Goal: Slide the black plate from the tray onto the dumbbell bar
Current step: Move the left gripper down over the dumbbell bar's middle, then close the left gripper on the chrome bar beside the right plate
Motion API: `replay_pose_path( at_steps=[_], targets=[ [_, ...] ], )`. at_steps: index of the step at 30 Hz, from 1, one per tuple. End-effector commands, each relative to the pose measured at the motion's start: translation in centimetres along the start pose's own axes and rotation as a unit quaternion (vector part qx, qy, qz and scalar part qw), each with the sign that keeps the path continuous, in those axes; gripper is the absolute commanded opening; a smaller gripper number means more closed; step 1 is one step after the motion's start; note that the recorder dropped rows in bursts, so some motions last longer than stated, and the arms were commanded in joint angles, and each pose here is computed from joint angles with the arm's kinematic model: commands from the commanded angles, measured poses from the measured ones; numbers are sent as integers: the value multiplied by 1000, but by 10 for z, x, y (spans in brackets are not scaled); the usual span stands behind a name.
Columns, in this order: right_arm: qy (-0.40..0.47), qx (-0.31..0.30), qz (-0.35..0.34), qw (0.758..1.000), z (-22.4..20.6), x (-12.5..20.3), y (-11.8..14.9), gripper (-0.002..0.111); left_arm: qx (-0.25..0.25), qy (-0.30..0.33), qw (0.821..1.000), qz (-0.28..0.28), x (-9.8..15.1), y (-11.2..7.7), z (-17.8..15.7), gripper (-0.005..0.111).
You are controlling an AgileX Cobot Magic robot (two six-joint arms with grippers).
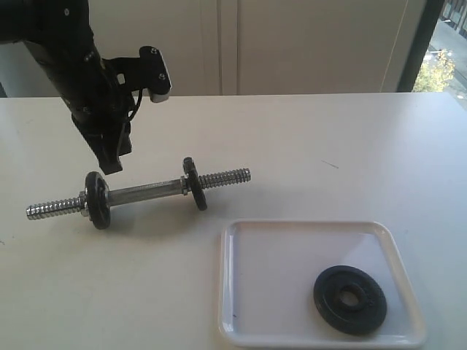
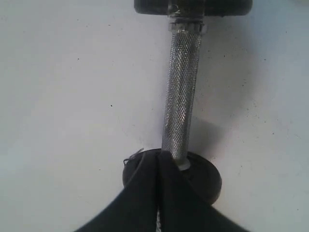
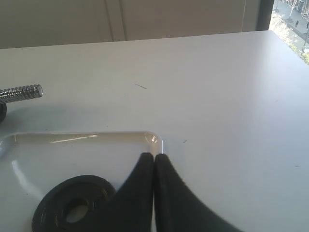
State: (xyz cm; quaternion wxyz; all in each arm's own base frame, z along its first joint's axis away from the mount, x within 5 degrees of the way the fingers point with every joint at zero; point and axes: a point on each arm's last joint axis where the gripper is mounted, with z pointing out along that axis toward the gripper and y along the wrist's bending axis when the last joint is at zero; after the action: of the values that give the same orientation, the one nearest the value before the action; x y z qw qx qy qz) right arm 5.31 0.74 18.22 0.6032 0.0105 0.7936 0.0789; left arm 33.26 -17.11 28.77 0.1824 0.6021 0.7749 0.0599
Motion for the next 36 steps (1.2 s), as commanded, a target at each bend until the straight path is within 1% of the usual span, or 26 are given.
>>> replay_pose_path(
  at_steps=[1, 3, 4, 8, 10, 11, 16, 25, 30, 33, 34, 36],
  targets=[
    [-4, -4, -2, 1000, 0, 0, 0, 0, 7, -3, 1000, 9, -2, -1, 0, 15],
    [-4, -4, -2, 1000, 0, 0, 0, 0, 7, -3, 1000, 9, -2, -1, 1, 29],
    [-4, -4, -2, 1000, 0, 0, 0, 0, 5, -5, 1000, 9, -2, -1, 1, 40],
    [-4, -4, -2, 1000, 0, 0, 0, 0, -9, -18, 1000, 9, -5, 2, 1, 72],
    [-4, -4, -2, 1000, 0, 0, 0, 0, -18, -26, 999, 9, -6, 3, 1, 80],
    [-4, -4, -2, 1000, 0, 0, 0, 0, -20, -30, 999, 8, -7, 3, 1, 82],
    [-4, -4, -2, 1000, 0, 0, 0, 0, -15, -53, 998, -7, -12, 4, 7, 83],
    [-4, -4, -2, 1000, 0, 0, 0, 0, 12, -31, 999, -5, -14, 2, 40, 83],
    [-4, -4, -2, 1000, 0, 0, 0, 0, 42, -20, 998, 38, -13, -3, 53, 81],
    [-4, -4, -2, 1000, 0, 0, 0, 0, 60, -40, 996, 53, -16, -7, 56, 81],
    [-4, -4, -2, 1000, 0, 0, 0, 0, 73, -56, 994, 61, -19, -9, 57, 81],
    [-4, -4, -2, 1000, 0, 0, 0, 0, 82, -74, 991, 76, -22, -11, 58, 81]
  ],
)
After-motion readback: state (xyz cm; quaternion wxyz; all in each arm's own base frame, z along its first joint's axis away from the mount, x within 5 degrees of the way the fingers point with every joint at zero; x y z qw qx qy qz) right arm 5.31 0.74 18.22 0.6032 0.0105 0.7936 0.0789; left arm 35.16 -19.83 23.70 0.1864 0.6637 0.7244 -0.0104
